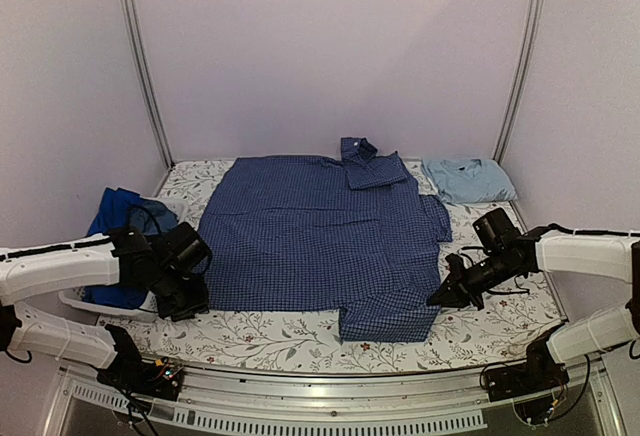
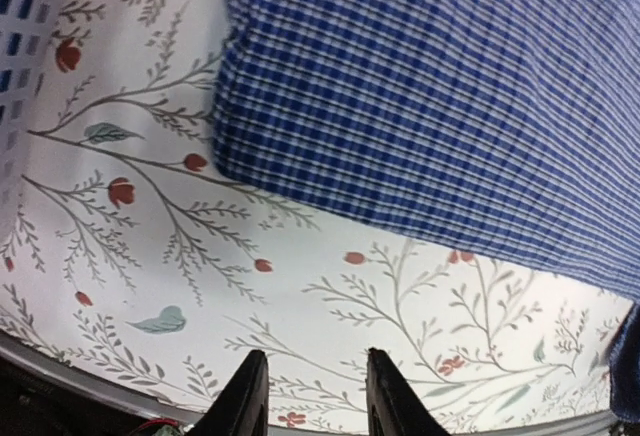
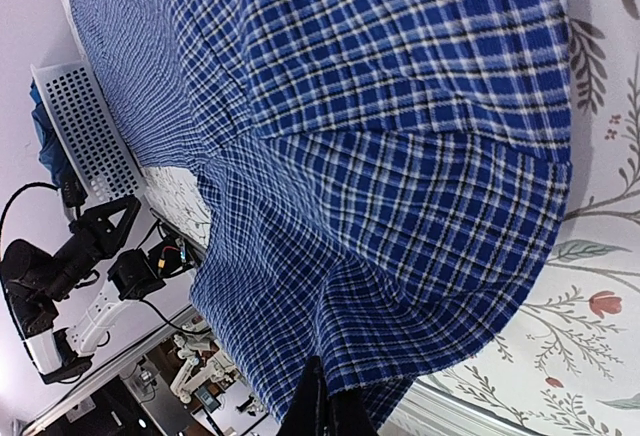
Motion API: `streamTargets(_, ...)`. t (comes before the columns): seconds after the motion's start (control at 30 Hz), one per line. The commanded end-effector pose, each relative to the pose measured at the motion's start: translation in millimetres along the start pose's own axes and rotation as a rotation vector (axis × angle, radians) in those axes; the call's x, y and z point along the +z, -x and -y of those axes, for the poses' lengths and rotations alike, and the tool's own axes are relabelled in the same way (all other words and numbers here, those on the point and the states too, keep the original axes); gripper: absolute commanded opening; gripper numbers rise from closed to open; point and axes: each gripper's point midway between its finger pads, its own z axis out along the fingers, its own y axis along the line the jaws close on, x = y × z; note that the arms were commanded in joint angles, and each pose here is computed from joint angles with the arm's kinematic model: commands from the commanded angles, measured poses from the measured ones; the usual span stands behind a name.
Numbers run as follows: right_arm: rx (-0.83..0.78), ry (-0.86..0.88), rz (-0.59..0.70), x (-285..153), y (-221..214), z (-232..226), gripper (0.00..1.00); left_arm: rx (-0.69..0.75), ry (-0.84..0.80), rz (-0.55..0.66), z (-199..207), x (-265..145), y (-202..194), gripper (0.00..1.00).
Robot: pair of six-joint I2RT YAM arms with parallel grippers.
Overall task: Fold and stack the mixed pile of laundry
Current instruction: Pick up the flattened shirt from the center of the board.
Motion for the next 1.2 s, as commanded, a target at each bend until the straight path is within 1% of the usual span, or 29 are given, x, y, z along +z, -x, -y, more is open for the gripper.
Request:
streamTargets(0.0,-0.055,-0.003,0.004,-3,7,-9,0.0,-0.161,0.139,0.009,-31,14,10,0.33)
streamTargets(0.2,-0.064,-0.01,-0.007,-2,7,-8,0.0,-0.261,0.125,0.047,-39,27,38,0.35)
streamTargets(0.3,-0.07,-0.01,-0.003,-3,8,-8,0.0,-0.275,0.114,0.057,-38,34,48,0.36)
streamTargets(0.53,-0.068,-0.007,0.008,-7,12,-7,0.0,-0.288,0.262,0.004,-56,55,43,0.35)
streamTargets(0.67,-0.072,-0.008,0.014,-10,14,-7,0.0,-0.321,0.362,0.003,-73,54,38,0.36)
streamTargets(0.77,-0.073,-0.008,0.014,-10,15,-7,0.0,-0.33,0.382,-0.011,-77,55,32,0.35)
streamTargets(0.83,-0.077,-0.008,0.017,-11,17,-8,0.0,-0.309,0.366,-0.007,-70,55,32,0.36)
streamTargets(0.93,-0.09,-0.011,0.024,-13,20,-11,0.0,-0.184,0.27,0.071,-33,48,48,0.45)
streamTargets(1.0,-0.094,-0.01,0.022,-13,21,-11,0.0,-0.096,0.226,0.121,-6,42,58,0.46)
streamTargets(1.17,-0.098,-0.008,0.019,-13,23,-12,0.0,0.019,0.232,0.177,14,30,65,0.47)
